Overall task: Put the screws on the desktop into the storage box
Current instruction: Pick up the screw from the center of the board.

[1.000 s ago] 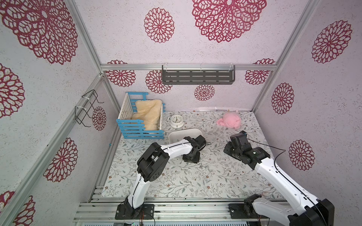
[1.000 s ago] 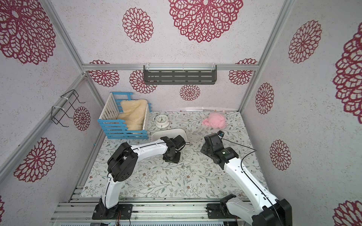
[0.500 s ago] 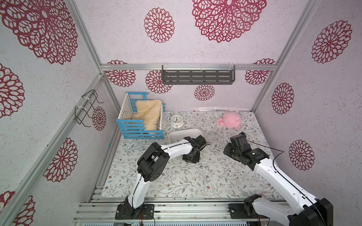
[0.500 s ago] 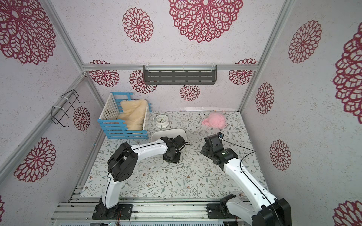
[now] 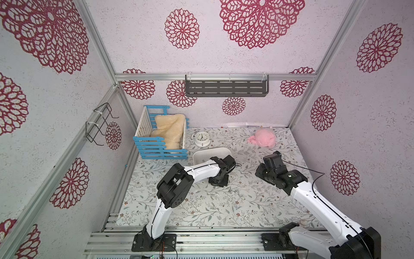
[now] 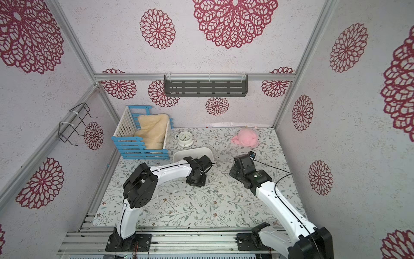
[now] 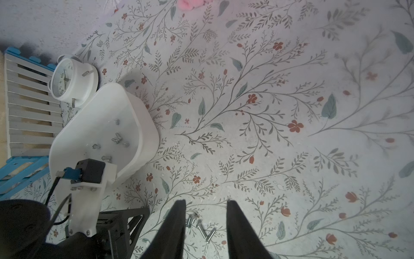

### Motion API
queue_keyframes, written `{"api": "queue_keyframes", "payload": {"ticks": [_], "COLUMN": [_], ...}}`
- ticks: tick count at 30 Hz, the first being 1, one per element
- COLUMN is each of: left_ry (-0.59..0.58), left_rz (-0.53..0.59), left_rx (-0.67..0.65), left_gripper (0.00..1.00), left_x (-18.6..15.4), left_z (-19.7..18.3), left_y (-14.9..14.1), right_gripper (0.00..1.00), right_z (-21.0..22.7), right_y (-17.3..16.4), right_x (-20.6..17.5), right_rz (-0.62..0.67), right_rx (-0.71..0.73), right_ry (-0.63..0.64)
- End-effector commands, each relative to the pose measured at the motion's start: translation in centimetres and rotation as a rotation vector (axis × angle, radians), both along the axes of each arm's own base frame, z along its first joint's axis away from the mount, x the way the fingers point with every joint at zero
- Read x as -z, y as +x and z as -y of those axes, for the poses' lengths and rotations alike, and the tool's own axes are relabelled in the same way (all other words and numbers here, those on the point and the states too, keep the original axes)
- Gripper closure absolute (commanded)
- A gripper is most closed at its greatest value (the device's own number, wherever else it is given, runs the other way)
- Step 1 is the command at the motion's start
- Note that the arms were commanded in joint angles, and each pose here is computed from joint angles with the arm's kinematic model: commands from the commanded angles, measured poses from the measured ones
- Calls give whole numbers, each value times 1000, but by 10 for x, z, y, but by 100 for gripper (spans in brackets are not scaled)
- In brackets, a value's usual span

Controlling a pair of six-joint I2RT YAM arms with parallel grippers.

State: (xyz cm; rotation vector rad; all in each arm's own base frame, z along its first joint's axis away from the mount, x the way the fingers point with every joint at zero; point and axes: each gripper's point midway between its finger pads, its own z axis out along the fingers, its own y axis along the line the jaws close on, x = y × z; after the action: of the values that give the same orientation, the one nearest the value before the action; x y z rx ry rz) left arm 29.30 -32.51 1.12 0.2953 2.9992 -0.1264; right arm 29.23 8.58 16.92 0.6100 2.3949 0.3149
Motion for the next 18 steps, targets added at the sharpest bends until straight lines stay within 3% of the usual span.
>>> {"api": "queue_keyframes", "payload": {"ticks": [1, 18], "left_ry": [6, -12], "left_rz": [-15, 10], "left_rx": [21, 32], "left_gripper": [80, 83], "left_x": [4, -14], "left_z": [0, 1], "left_y": [-8, -19], "right_gripper": [65, 65], "right_z": [-1, -8], "right_y": [5, 10], "right_x": [-7, -9], "right_rz": [34, 42], "right_rx": [-1, -11], "right_ry": [18, 51]}}
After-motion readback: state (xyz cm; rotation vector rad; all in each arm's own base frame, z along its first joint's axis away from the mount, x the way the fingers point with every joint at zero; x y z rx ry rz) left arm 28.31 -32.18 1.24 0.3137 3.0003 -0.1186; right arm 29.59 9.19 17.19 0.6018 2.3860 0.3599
